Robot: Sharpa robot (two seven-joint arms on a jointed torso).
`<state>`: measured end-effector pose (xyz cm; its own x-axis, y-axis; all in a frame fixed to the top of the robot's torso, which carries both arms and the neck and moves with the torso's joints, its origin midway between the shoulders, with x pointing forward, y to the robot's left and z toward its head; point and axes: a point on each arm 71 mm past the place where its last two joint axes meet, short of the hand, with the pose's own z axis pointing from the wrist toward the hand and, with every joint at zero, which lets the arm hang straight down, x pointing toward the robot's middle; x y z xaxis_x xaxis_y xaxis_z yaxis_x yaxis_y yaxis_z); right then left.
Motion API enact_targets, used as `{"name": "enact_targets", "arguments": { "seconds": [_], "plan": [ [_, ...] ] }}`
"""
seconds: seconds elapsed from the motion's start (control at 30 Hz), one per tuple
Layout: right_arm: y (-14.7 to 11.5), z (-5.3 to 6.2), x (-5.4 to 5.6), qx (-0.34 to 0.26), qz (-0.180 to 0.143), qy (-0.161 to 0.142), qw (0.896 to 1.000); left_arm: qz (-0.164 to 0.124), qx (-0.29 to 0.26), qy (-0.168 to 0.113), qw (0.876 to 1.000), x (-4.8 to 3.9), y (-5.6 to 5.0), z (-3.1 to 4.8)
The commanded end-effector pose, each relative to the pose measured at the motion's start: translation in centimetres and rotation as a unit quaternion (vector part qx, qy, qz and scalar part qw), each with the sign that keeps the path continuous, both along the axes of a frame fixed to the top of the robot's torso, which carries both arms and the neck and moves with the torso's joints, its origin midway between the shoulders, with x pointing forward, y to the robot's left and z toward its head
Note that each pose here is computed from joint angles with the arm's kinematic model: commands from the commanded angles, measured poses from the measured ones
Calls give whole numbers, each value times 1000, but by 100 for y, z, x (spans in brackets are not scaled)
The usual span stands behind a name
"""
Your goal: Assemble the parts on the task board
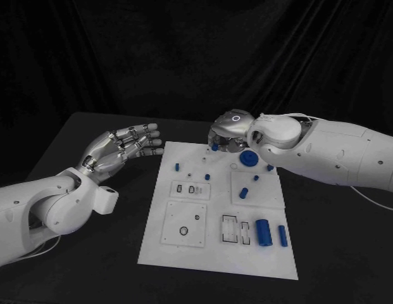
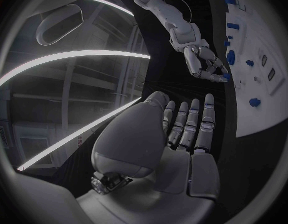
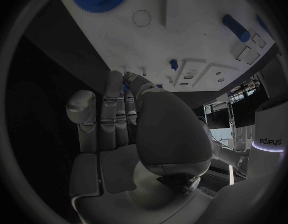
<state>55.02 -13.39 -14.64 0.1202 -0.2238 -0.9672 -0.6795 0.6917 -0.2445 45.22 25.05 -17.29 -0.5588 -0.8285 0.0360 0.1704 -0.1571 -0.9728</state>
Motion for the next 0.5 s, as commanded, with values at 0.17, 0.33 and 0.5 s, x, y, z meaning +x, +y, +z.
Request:
{"name": "enact_targets", "arguments": {
  "seconds": [0.17,0.33,0.5],
  "plan": [
    [38,-34,95,12,-7,-5,1000,-6,-19,-24,1000,-15,-11,55],
    [53,-55,119,10,-10,-5,1000,-7,-18,-23,1000,-17,-13,53],
    [63,-68,137,8,-12,-4,1000,-8,-18,-22,1000,-15,-16,51]
  ]
}}
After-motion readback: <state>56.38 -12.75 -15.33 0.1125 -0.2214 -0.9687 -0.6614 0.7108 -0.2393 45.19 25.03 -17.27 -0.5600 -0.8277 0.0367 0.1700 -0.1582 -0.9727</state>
